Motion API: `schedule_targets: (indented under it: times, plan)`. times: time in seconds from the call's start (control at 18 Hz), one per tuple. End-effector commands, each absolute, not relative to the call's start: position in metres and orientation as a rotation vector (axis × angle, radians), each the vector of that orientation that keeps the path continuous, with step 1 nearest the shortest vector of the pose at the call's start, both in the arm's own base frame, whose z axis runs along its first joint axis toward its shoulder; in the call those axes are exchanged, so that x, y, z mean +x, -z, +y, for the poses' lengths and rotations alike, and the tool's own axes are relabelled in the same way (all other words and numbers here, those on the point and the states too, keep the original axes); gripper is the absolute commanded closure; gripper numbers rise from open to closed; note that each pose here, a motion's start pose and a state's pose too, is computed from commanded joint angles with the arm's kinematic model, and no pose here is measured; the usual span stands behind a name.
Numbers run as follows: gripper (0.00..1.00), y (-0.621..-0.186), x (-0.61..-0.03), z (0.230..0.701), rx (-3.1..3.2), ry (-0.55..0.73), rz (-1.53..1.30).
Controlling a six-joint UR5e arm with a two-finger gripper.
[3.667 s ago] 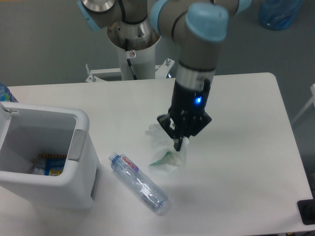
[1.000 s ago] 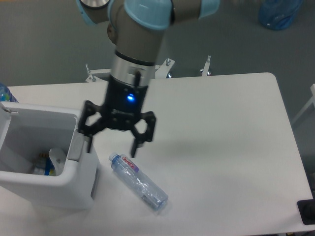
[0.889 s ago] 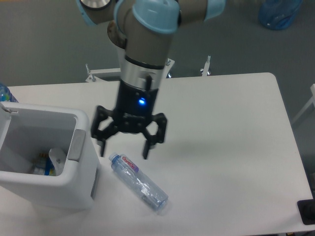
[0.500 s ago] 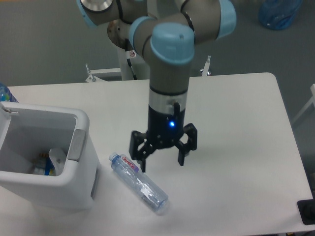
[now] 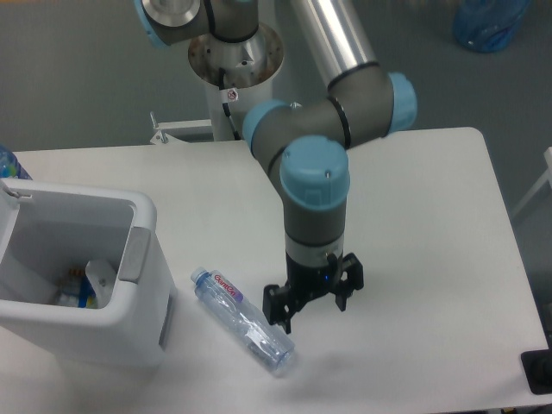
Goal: Place the trash in the trash can
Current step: 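Move the open gripper over the clear water bottle's cap end, then lower the gripper and close it around the water bottle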
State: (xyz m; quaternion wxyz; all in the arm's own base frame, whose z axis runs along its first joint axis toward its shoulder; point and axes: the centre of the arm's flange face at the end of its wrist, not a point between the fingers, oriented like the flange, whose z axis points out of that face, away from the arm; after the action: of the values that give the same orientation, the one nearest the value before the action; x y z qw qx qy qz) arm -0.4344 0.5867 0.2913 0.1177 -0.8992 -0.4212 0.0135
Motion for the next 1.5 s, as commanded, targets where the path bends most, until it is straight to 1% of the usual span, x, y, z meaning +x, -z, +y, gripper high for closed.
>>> schedule_targets:
  times: [0.11,0.39,0.61,0.72,0.89,1.06,1.5]
  plan:
    - [0.00,-0.277,-0.435,0.595,-2.639,-0.029,-1.245]
    - [0.00,-0.261,-0.426,0.619,-2.649,-0.014,-1.245]
    - [0.00,-0.238,-0.415,0.627,-2.689,-0.005,-1.239]
    - [0.00,-0.234,-0.413,0.628,-2.696,-0.002,-1.237]
    - [0.00,-0.215,-0.403,0.634,-2.731,0.007,-1.227]
    - [0.00,-0.210,-0.401,0.633,-2.748,-0.027,-1.233]
    - [0.00,-0.193,-0.392,0.629,-2.785,-0.032,-1.239]
